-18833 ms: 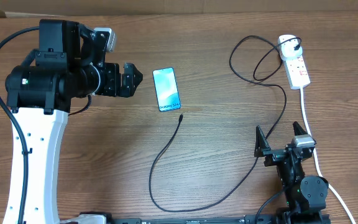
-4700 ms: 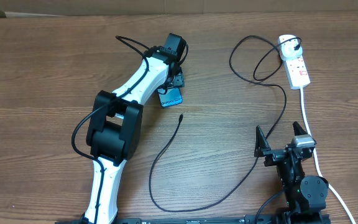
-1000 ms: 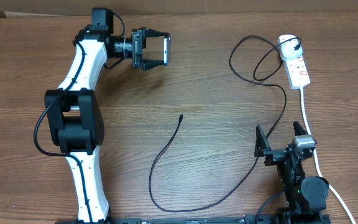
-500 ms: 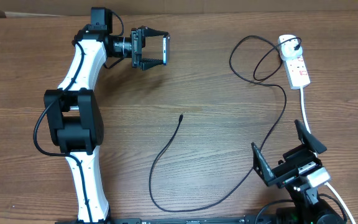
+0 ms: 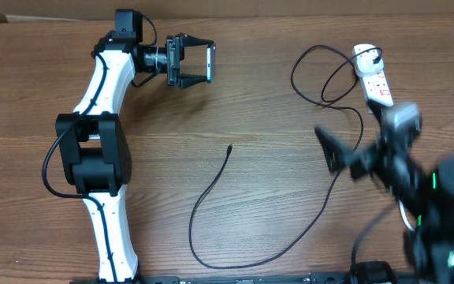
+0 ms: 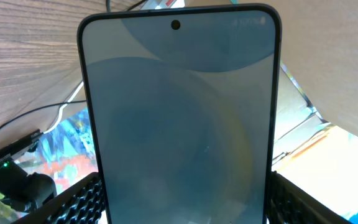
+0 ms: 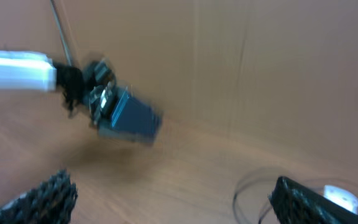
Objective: Plug charger to phone and switch on socket
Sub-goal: 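Swing the right gripper toward the phone held by the left gripper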
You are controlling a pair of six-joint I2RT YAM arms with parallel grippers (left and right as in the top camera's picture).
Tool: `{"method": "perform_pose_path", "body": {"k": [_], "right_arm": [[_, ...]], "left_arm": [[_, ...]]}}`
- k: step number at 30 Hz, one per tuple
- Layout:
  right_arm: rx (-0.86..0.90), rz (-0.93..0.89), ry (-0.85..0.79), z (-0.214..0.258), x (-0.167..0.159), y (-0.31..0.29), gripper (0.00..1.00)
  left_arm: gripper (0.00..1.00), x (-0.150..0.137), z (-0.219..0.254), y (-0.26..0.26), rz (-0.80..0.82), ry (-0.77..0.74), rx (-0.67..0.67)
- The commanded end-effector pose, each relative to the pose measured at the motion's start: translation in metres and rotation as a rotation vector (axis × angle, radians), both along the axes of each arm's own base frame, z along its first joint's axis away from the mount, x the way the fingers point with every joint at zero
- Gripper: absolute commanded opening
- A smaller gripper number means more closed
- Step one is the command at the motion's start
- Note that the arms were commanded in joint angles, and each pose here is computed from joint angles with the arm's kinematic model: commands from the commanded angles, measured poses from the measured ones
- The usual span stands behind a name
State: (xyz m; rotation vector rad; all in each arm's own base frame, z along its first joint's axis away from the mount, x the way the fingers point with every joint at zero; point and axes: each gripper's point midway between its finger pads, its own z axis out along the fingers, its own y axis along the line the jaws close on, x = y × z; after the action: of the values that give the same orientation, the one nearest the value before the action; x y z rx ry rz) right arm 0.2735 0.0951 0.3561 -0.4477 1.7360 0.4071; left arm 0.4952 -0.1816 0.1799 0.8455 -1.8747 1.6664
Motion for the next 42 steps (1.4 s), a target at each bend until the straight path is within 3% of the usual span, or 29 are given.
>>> {"method": "perform_pose_path", "body": {"k": [1, 4, 7, 11, 16, 19, 27, 34, 42], "right_arm": [[0.082, 0.176, 0.214, 0.000, 0.031, 0.031, 1.00], [0.254, 0.390, 0.393, -0.002, 0.036, 0.064, 1.00], [0.370, 0.611, 0.438, -0.005, 0.056, 0.093, 1.00], [0.398, 0.435, 0.544, -0.039, 0.098, 0.109, 1.00], [0.205, 0.056, 0.607, -0.081, 0.126, 0.114, 1.00], [0.114, -0.090, 0.628, -0.079, 0.131, 0.118, 1.00], [0.175, -0.088, 0.647, -0.080, 0.143, 0.153, 0.93], [0.112, -0.221, 0.603, -0.109, 0.162, 0.163, 0.78], [0.073, -0.228, 0.654, -0.139, 0.163, 0.174, 0.77]], "left_arm": [[0.70, 0.002, 0.015, 0.001, -0.011, -0.023, -0.035], [0.70, 0.002, 0.015, 0.001, -0.011, -0.021, -0.035], [0.70, 0.002, 0.015, 0.001, -0.011, -0.021, -0.035], [0.70, 0.002, 0.015, 0.001, -0.011, -0.021, -0.035], [0.70, 0.004, 0.010, 0.002, 0.002, -0.022, -0.009], [0.70, 0.006, 0.005, 0.001, 0.015, -0.023, 0.021], [0.70, 0.002, 0.000, -0.016, -0.007, -0.024, 0.052], [0.70, 0.001, -0.008, -0.028, -0.008, -0.020, 0.099], [0.70, 0.003, -0.013, -0.029, 0.002, -0.029, 0.133]]}}
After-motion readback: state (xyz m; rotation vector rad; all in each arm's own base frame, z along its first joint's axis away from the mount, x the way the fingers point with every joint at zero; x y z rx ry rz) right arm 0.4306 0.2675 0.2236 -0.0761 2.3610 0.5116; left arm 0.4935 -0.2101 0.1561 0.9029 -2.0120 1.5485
